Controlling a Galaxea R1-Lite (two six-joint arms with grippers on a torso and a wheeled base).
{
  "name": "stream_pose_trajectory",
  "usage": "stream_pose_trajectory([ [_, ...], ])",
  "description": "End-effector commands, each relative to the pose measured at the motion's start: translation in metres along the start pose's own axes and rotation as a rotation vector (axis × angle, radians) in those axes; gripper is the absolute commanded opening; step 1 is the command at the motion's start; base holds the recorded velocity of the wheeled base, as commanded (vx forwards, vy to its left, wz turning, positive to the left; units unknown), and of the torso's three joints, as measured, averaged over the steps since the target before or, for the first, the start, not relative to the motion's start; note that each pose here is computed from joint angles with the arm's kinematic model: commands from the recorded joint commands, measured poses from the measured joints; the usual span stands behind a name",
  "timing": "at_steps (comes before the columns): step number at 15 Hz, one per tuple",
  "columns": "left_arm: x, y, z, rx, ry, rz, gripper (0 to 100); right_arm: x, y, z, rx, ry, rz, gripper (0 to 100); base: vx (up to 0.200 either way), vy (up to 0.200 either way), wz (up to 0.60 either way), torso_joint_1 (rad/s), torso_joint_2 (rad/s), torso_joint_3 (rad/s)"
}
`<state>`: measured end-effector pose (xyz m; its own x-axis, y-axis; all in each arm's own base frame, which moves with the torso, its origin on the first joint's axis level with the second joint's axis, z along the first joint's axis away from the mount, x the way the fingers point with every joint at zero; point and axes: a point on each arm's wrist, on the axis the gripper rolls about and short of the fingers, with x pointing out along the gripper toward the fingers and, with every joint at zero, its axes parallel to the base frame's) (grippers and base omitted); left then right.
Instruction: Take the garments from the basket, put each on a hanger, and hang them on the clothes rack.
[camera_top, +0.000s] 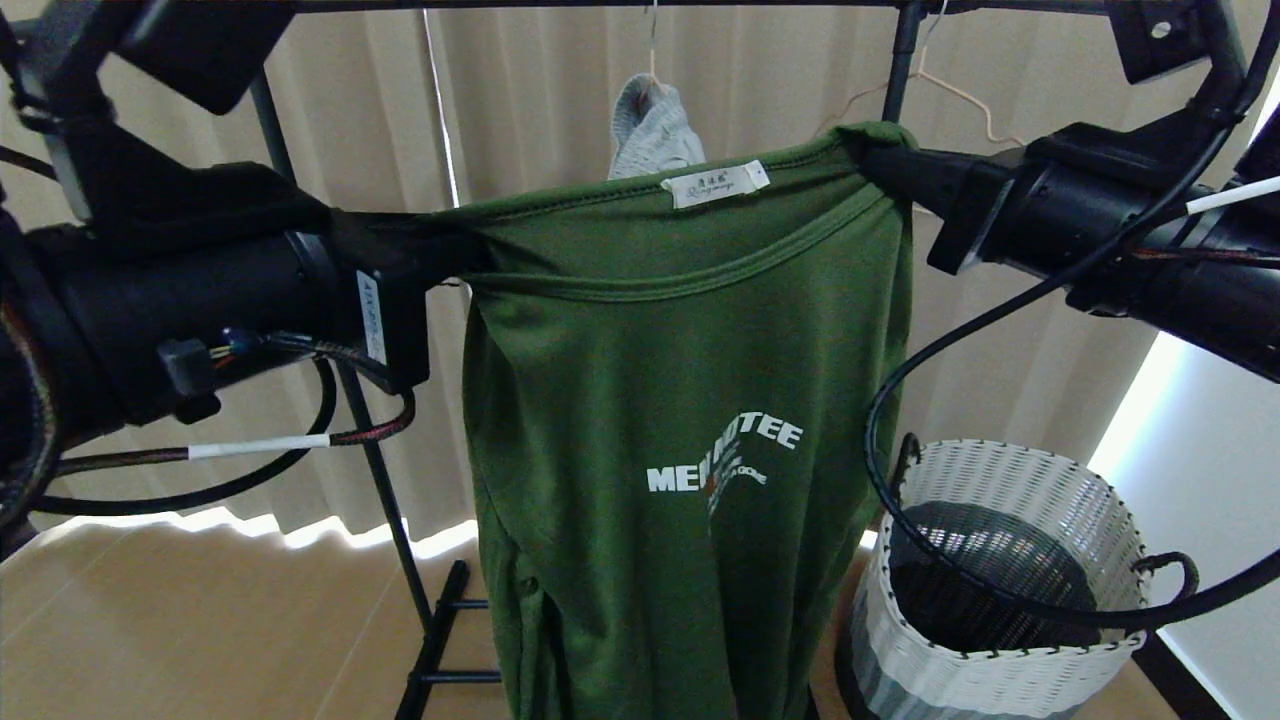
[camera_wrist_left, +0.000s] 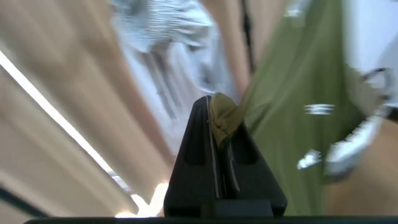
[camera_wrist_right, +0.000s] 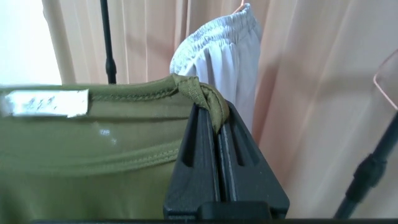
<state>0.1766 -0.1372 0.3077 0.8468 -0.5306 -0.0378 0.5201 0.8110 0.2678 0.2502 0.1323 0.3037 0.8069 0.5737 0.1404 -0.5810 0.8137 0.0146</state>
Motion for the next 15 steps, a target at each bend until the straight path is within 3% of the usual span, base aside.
stream_pose_trajectory([
  [1,0.029,0.017,-0.007,0.069,0.054,0.100,0,-0.033,0.006,0.028,-0.008,-0.046,0.000,0,0.000,0.000,0.00,0.000,0.00,0.000],
  [5,0.055,0.017,-0.008,0.076,0.010,0.146,0,-0.072,0.011,0.031,-0.003,-0.011,0.000,0,0.000,0.000,0.00,0.000,0.00,0.000],
  [11,0.058,0.020,0.001,0.029,-0.106,0.203,0,-0.069,0.011,0.028,0.000,-0.005,-0.001,0,0.000,0.000,0.00,0.000,0.00,0.000],
  [15,0.059,0.014,0.003,-0.007,-0.118,0.181,0,-0.078,0.012,0.028,-0.002,-0.006,-0.001,0,0.000,0.000,0.00,0.000,0.00,0.000],
])
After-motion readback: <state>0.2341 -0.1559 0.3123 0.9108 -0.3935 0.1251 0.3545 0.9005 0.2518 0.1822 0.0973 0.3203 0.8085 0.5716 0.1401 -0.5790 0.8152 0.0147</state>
